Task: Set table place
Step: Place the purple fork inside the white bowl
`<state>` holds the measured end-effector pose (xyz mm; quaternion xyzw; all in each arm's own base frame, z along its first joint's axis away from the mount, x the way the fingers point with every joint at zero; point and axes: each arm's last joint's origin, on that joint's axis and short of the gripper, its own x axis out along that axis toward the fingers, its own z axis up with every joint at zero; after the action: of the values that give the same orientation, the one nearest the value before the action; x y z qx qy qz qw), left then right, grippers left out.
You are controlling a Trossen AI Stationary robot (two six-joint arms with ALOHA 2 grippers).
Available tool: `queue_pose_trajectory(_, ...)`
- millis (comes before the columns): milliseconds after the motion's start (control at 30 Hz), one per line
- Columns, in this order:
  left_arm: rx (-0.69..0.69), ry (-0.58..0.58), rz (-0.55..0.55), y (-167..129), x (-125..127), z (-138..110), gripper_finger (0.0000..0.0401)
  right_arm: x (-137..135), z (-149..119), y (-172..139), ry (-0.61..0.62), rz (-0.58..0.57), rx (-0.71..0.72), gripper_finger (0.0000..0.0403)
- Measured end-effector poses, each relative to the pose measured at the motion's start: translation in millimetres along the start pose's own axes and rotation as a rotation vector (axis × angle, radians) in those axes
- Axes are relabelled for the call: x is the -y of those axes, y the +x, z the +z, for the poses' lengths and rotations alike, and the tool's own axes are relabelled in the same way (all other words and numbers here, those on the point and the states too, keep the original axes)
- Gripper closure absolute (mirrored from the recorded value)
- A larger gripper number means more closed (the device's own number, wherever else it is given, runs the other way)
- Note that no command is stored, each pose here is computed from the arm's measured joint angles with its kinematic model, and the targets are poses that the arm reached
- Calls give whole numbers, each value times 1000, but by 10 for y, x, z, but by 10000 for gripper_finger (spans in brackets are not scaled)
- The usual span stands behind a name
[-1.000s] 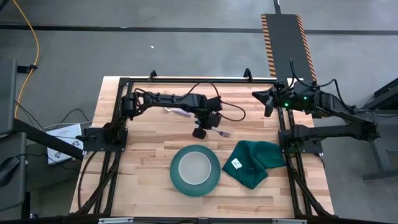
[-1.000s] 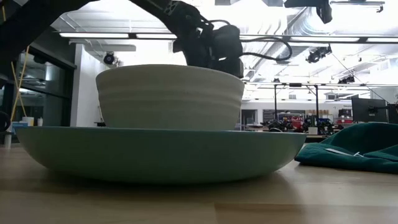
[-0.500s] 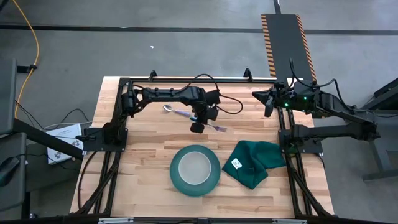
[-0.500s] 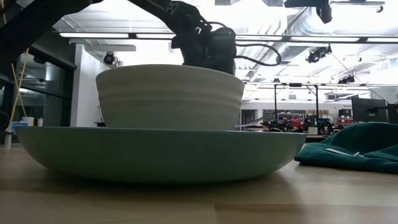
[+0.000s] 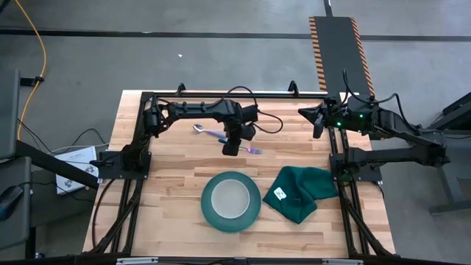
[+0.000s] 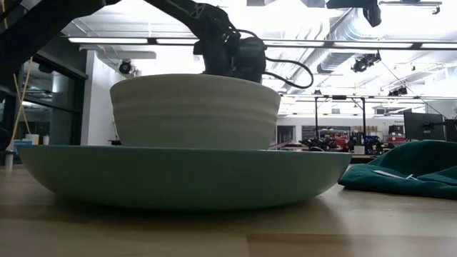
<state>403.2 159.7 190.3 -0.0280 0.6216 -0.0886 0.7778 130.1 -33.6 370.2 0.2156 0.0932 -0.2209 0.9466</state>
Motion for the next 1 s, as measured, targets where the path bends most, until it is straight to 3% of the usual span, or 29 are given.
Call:
queue_pose_trajectory(600,-40,-116,-17,-1,21,-38,394,0,0,0,-9,0,0,403)
queue_pose_trajectory(1000,51,-127,21,-349,108,-26,394,0,0,-1,-18,0,0,403)
